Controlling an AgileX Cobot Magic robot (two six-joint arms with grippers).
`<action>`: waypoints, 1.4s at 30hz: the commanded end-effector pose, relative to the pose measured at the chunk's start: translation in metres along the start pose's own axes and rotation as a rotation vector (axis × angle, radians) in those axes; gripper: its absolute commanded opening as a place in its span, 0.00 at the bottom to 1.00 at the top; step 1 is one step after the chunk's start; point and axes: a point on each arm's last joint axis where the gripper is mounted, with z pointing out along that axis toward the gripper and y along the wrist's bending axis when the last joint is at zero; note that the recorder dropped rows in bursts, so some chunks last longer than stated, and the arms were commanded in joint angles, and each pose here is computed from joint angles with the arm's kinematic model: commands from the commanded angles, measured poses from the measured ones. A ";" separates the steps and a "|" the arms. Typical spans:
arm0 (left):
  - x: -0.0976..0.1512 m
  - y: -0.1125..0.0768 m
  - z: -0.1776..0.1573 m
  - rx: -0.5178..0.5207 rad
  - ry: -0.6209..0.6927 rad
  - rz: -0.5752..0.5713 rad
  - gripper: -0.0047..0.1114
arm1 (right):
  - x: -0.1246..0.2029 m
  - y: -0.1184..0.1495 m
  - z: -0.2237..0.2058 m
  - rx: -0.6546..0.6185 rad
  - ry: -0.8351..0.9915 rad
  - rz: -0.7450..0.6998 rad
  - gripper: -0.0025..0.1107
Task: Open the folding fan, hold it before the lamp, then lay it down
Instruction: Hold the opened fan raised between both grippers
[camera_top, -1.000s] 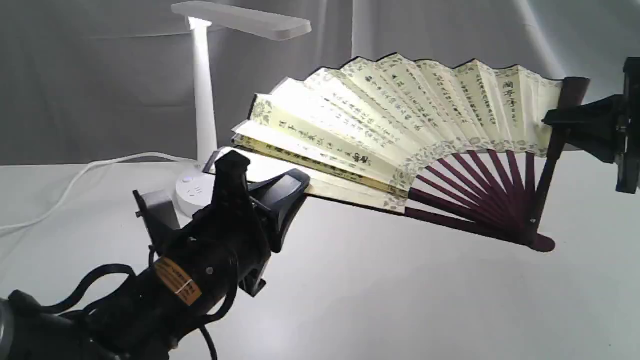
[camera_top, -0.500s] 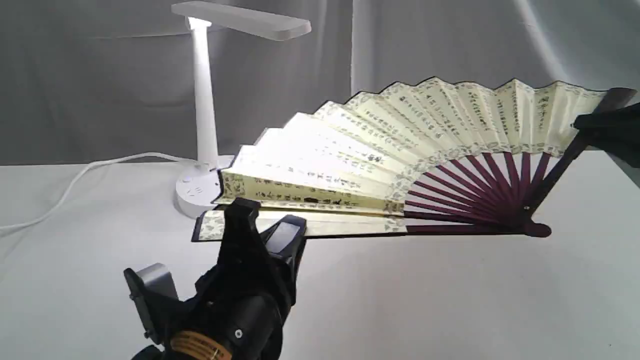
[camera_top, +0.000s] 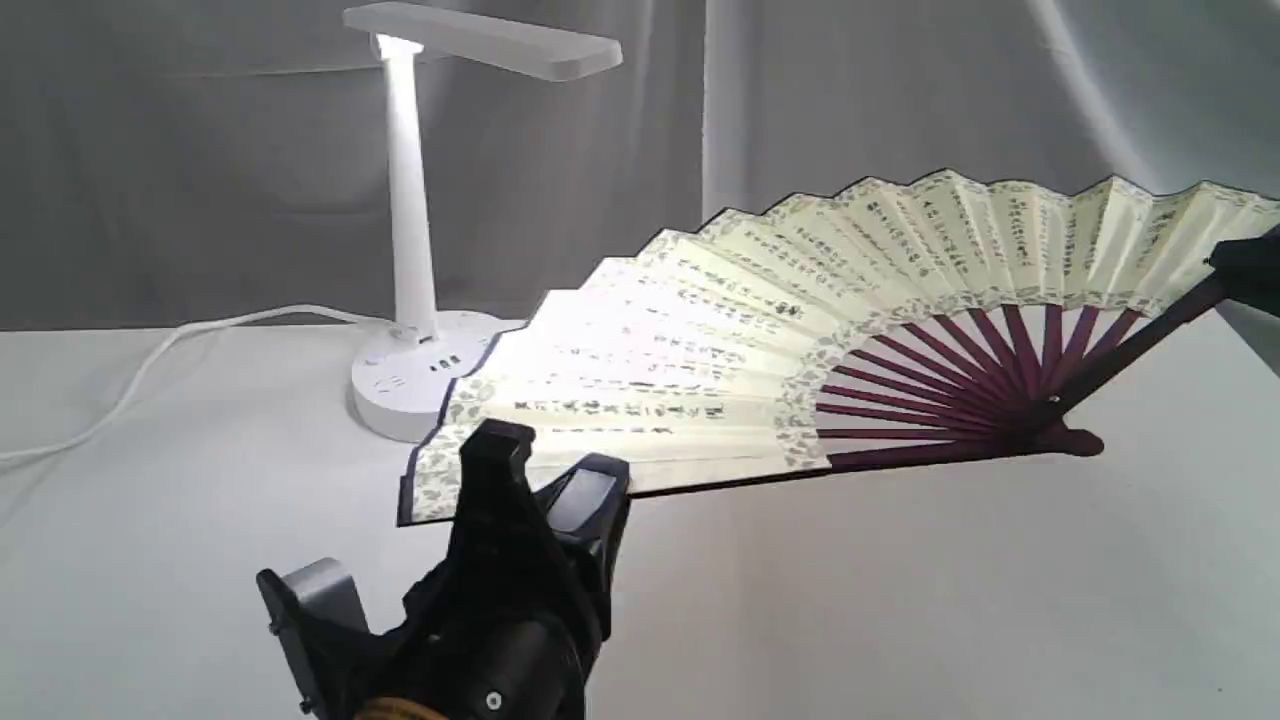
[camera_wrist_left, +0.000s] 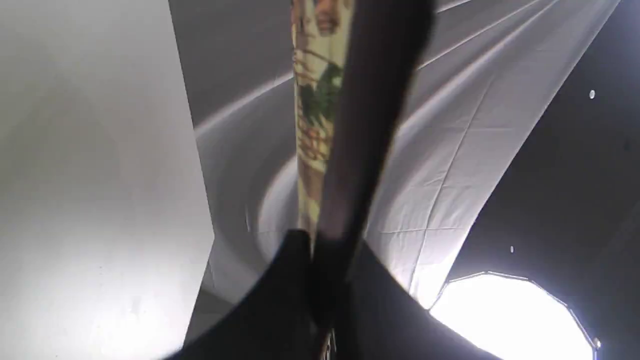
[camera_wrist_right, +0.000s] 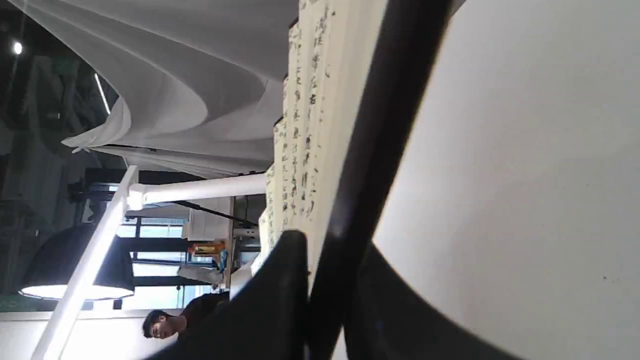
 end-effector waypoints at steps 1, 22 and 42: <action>-0.015 -0.008 -0.002 0.052 -0.130 -0.067 0.04 | -0.010 -0.007 -0.012 0.065 -0.093 -0.045 0.02; -0.024 -0.023 -0.012 0.079 -0.170 -0.144 0.04 | -0.014 0.019 -0.019 -0.011 -0.169 -0.061 0.02; -0.050 -0.036 -0.038 0.084 -0.251 -0.210 0.04 | 0.004 0.084 0.007 -0.133 -0.150 -0.165 0.02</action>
